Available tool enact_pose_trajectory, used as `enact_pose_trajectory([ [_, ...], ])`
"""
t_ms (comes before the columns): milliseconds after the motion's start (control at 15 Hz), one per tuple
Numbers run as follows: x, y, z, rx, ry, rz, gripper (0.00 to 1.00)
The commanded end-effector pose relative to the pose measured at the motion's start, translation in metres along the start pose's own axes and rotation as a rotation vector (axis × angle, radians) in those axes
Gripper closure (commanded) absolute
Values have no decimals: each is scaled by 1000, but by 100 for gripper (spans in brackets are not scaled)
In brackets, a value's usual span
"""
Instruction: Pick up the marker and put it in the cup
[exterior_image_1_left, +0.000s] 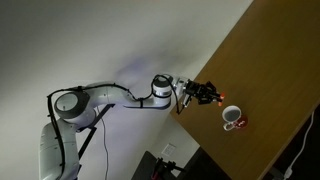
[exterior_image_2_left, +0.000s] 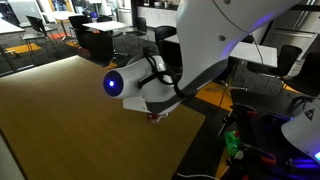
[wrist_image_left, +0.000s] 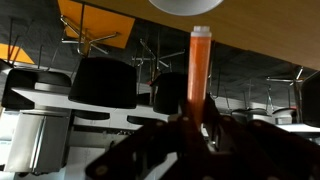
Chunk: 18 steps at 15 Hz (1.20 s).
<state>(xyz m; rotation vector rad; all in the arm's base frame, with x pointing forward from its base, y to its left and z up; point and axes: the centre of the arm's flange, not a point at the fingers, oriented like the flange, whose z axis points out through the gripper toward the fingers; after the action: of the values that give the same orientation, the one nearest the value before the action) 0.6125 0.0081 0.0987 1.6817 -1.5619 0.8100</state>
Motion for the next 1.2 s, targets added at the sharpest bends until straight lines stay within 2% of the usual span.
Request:
enact_pose_trajectory([
  [0, -2, -2, 7, -17, -12, 32, 95],
  [1133, -31, -18, 55, -81, -73, -19, 95],
])
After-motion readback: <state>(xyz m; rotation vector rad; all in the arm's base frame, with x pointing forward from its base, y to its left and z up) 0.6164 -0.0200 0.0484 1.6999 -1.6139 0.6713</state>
